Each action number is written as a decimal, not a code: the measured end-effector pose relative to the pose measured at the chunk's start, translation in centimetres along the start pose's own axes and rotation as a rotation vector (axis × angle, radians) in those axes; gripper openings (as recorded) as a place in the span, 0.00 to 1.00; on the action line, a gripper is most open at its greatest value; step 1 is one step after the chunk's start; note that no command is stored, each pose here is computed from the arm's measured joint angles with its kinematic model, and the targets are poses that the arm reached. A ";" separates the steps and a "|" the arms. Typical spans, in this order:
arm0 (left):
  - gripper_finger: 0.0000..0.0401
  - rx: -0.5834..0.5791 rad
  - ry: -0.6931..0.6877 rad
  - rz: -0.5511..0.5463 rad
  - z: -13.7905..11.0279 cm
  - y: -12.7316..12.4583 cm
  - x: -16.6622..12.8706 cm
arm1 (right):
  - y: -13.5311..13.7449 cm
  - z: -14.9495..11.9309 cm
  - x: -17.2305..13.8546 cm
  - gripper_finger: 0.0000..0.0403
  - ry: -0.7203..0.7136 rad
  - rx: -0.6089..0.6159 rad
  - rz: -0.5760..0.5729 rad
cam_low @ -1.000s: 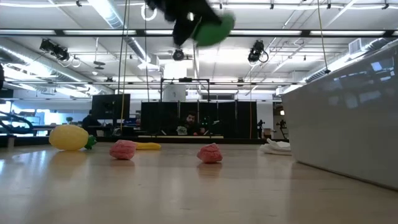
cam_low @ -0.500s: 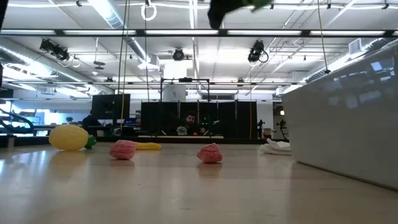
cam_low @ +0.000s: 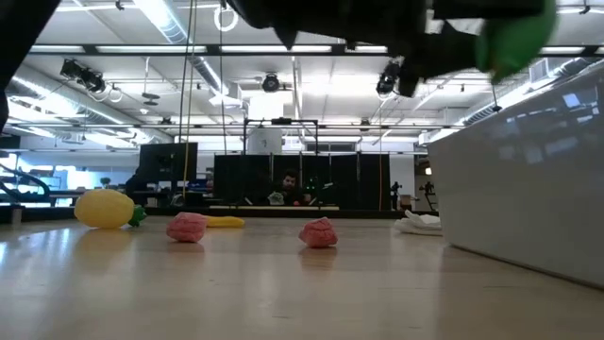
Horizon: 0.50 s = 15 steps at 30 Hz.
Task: Pick and placing Produce into tupperware
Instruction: Put the green corn into the gray bin
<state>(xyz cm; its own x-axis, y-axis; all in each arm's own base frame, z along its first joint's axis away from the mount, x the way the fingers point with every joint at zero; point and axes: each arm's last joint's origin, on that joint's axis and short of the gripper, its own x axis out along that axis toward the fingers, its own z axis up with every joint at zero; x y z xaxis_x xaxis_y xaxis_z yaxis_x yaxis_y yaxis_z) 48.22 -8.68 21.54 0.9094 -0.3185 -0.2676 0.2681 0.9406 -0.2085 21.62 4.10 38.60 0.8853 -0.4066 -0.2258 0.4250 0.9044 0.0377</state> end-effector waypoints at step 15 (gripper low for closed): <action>0.62 -0.027 0.238 0.016 -3.8 0.1 5.5 | -0.2 0.1 -0.3 0.45 -0.007 -0.007 0.001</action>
<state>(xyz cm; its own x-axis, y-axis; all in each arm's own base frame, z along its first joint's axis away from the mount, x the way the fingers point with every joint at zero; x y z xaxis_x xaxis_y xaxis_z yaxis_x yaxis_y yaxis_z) 51.99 -10.77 16.46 0.8119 -0.3252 -0.4848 0.2426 0.9433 -0.2264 21.35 4.03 38.79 0.8870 -0.4064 -0.2193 0.4227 0.9057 0.0311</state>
